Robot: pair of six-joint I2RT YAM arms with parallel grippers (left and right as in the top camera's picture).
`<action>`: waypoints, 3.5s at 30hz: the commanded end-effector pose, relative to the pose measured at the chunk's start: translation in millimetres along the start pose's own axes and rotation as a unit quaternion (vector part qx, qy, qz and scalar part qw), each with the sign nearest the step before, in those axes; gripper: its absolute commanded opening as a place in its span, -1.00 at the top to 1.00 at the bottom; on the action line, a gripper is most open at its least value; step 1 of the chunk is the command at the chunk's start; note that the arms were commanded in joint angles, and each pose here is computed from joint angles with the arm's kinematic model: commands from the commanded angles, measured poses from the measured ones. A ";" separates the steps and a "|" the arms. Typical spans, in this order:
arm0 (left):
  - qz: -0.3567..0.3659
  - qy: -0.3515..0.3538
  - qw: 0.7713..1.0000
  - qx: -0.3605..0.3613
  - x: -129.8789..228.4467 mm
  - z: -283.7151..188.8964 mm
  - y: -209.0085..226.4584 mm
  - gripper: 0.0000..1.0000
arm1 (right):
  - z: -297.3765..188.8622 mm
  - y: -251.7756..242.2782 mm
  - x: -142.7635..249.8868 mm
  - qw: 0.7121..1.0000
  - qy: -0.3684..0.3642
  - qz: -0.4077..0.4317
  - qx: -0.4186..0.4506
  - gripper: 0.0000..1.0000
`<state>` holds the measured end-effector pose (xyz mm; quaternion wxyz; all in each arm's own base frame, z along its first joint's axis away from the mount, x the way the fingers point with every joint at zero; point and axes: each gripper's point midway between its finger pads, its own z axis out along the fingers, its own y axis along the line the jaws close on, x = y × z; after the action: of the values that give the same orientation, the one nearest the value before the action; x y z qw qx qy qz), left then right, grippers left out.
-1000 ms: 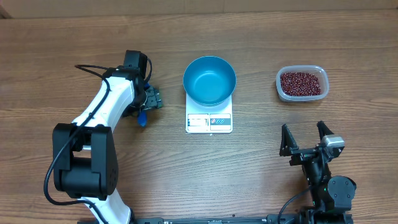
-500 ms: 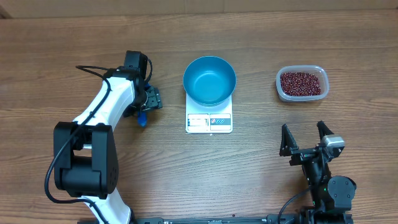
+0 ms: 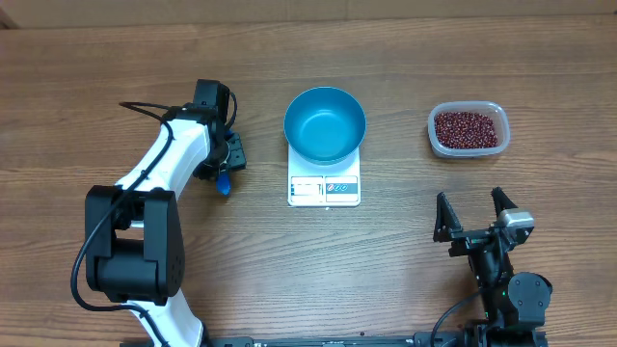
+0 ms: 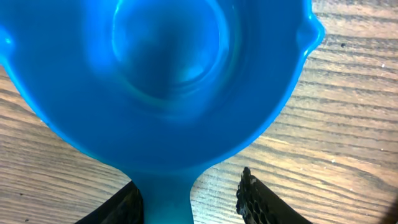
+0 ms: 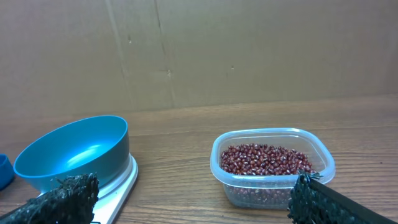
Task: Scoop item into bowl and weigh 150g on scale
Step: 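Lower the left gripper and close it on the blue scoop handle, then lift the blue scoop with the left gripper toward the bowl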
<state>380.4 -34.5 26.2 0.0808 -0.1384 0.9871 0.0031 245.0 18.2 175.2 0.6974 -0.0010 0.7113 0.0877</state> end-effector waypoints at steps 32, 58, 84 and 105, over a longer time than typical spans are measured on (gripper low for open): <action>-0.043 -0.018 0.998 -0.030 -6.1 5.7 10.1 0.29 | 0.1 -2.1 2.0 1.000 -0.001 -0.001 0.004 -1.00; -0.044 -0.049 0.998 -0.009 -26.4 -28.8 1.7 0.84 | 0.1 -2.1 2.0 1.000 -0.001 -0.001 0.004 -1.00; -0.129 0.019 0.955 0.264 -18.4 -189.3 -68.5 0.91 | 0.1 -2.1 2.0 1.000 -0.001 0.000 0.004 -1.00; -0.141 0.088 0.968 0.186 25.9 -177.3 -58.1 0.92 | -3.7 -36.3 -0.3 0.993 -0.004 -0.056 0.104 -1.00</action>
<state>340.9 -105.2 200.6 0.0069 -0.2505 0.9406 -0.2291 245.7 11.5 174.7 0.6993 0.0021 0.7121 0.0632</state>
